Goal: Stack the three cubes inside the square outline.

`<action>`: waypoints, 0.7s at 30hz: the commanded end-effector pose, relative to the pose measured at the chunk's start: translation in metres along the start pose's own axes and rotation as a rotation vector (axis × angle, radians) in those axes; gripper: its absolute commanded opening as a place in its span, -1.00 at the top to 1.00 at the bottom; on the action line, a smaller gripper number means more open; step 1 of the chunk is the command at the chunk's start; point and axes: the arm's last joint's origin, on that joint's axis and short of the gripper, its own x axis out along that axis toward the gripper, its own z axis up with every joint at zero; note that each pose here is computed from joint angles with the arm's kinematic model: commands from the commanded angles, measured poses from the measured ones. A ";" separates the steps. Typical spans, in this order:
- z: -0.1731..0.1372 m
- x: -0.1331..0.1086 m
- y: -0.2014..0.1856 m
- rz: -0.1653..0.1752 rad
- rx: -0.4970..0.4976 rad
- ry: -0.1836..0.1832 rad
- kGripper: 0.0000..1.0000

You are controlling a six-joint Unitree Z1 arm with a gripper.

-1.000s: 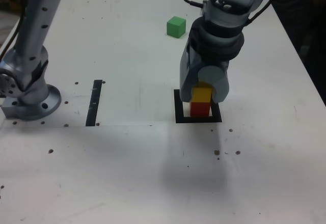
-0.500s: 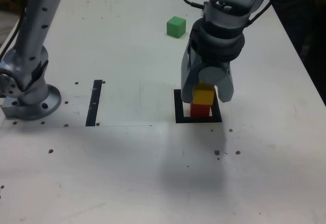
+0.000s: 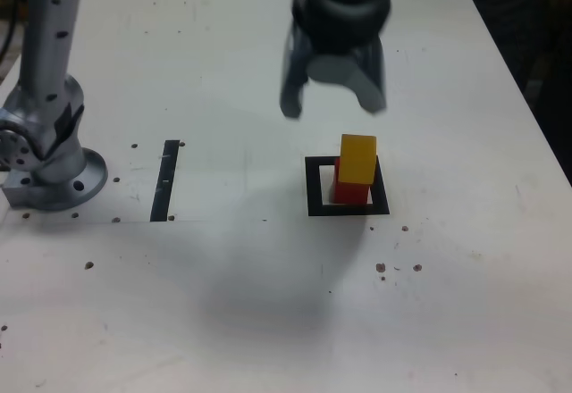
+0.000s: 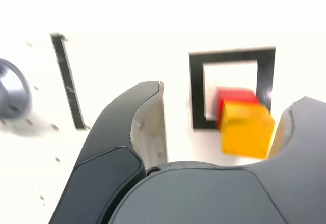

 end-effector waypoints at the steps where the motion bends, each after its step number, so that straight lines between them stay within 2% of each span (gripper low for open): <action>1: -0.016 -0.003 0.018 0.018 -0.008 -0.007 -0.99; 2: -0.022 0.002 0.028 0.028 -0.004 0.010 -0.99; 6: -0.032 0.033 0.066 0.030 0.022 0.082 -0.99; 8: -0.037 0.051 0.087 0.044 0.027 0.108 -0.99; 13: -0.043 0.076 0.139 0.140 0.071 0.134 -0.99; 15: -0.042 0.079 0.157 0.179 0.126 0.142 -0.99; 17: -0.038 0.082 0.174 0.201 0.197 0.156 -1.00; 19: -0.033 0.087 0.188 0.205 0.266 0.172 -1.00; 21: -0.022 0.097 0.201 0.183 0.333 0.188 -0.99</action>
